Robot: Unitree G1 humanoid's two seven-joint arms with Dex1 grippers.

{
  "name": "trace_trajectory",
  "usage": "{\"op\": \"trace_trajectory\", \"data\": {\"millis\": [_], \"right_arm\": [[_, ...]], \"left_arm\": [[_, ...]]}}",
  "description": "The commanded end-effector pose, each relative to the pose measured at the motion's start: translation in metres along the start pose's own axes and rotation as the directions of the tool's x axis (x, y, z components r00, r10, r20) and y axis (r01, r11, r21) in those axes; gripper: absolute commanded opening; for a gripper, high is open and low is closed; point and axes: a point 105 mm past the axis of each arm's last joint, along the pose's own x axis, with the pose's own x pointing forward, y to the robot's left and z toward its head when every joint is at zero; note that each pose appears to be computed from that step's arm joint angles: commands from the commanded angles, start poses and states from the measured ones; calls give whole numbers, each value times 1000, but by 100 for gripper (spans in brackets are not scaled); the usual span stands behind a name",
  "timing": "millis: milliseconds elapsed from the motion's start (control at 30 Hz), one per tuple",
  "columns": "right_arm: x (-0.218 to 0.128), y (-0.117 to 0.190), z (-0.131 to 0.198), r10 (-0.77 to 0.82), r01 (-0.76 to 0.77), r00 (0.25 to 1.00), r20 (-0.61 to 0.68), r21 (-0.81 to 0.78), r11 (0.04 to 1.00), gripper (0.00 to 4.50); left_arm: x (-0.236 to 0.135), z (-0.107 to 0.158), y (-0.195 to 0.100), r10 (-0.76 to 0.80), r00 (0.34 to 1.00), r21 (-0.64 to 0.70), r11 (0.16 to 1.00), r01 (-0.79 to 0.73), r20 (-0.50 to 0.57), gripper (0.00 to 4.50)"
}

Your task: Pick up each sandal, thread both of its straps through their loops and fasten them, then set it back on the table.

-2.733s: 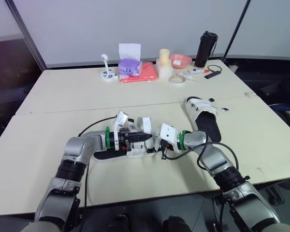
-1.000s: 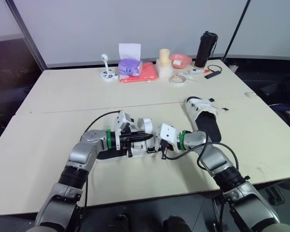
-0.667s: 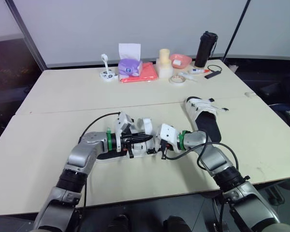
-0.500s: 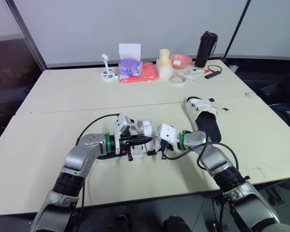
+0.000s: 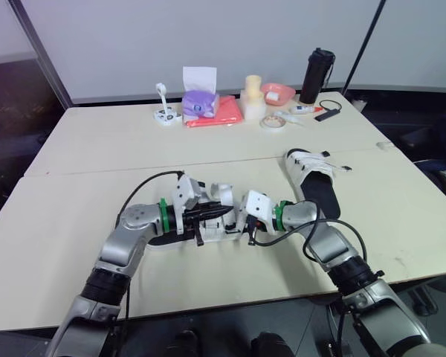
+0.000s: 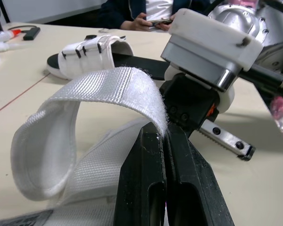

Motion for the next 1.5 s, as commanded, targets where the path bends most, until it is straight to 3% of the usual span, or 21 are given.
{"op": "trace_trajectory", "data": {"millis": [33, 400, 1033, 1500], "right_arm": [[3, 10, -19, 34, -31, 997, -72, 34, 999, 0], [4, 11, -20, 35, -32, 997, -71, 38, 999, 0], [4, 12, -20, 35, -33, 997, -70, 38, 999, 0], [4, 12, -21, 36, -34, 997, -75, 36, 999, 0]], "left_arm": [[2, 7, -5, -53, 999, 24, 998, 53, 1, 4], [12, 25, 0, -27, 996, -97, 995, 36, 90, 4], [0, 10, -9, -68, 997, -230, 970, 75, 37, 4], [-1, 20, -6, -67, 996, -296, 952, 83, 63, 4]]}}
